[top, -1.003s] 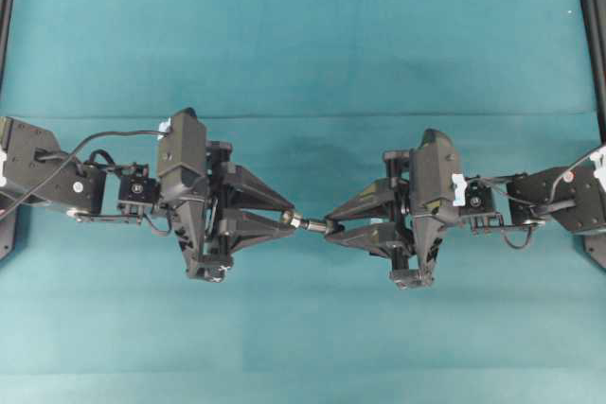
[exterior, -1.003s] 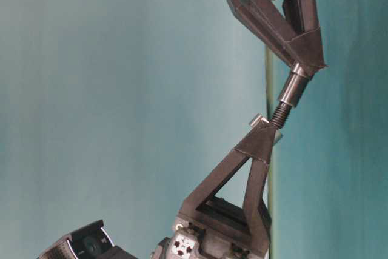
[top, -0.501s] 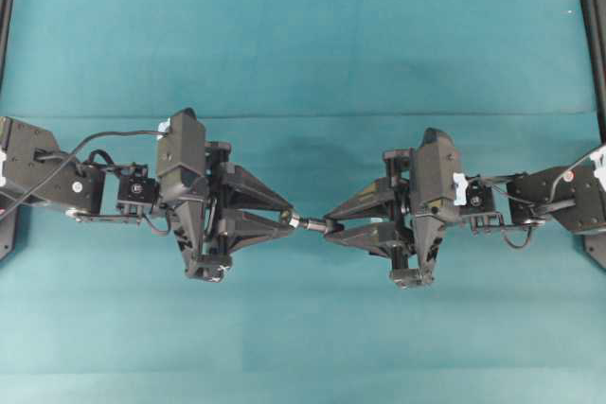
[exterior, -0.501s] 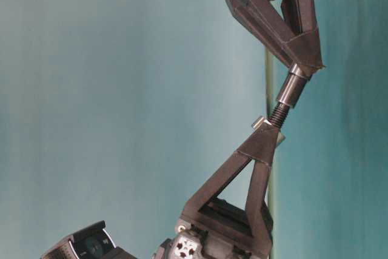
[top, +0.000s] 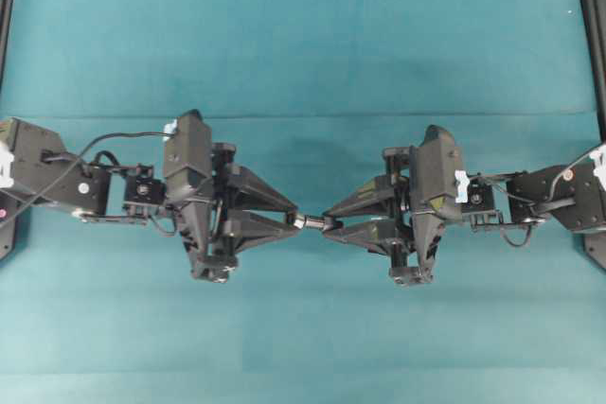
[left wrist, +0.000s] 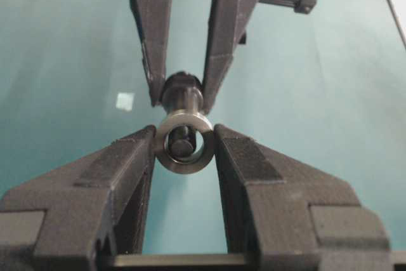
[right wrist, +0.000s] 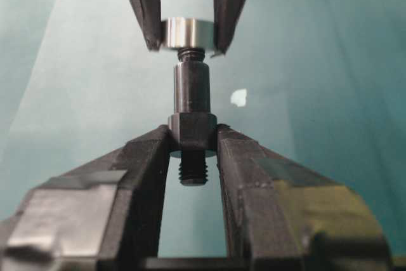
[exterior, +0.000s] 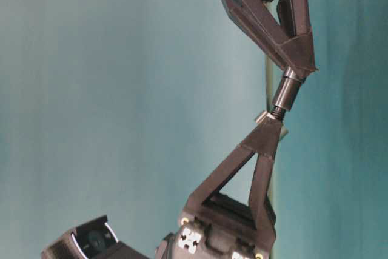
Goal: Insert the washer onto the shaft with both hands.
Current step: 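Push the washer with the left gripper down the shaft toward the hex, then open the left gripper and pull it back away from the shaft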
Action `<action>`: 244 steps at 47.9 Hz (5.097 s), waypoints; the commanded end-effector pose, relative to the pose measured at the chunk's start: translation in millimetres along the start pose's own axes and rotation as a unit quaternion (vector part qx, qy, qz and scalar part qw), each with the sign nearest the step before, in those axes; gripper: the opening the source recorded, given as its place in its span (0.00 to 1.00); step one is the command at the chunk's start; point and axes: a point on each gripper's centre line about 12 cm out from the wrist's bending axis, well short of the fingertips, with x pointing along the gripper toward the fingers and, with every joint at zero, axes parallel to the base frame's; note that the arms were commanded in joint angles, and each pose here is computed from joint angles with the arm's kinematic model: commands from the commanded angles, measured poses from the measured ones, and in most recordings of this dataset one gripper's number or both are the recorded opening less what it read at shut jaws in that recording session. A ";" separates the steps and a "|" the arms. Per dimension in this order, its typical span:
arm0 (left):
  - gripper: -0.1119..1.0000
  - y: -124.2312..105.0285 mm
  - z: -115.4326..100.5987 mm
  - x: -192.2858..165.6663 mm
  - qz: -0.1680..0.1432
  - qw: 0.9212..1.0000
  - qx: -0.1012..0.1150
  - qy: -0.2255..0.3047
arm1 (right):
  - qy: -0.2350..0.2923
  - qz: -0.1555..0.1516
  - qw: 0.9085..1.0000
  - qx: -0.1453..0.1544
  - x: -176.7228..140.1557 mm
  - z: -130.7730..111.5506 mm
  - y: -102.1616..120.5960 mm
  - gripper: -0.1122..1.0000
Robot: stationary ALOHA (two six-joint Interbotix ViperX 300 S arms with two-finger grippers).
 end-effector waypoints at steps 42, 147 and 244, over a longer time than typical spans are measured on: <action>0.41 -7.7 3.4 28.6 -0.002 1.000 0.005 0.020 | -0.004 -0.003 1.000 0.001 3.4 5.8 -1.3 0.10; 0.41 3.8 5.0 52.8 0.030 0.996 0.020 0.085 | 0.033 -0.007 0.999 -0.013 8.7 0.1 -1.0 0.10; 0.87 -8.5 14.1 -68.4 0.047 0.981 0.038 0.185 | 0.033 -0.004 0.999 -0.008 7.8 -0.3 1.1 0.10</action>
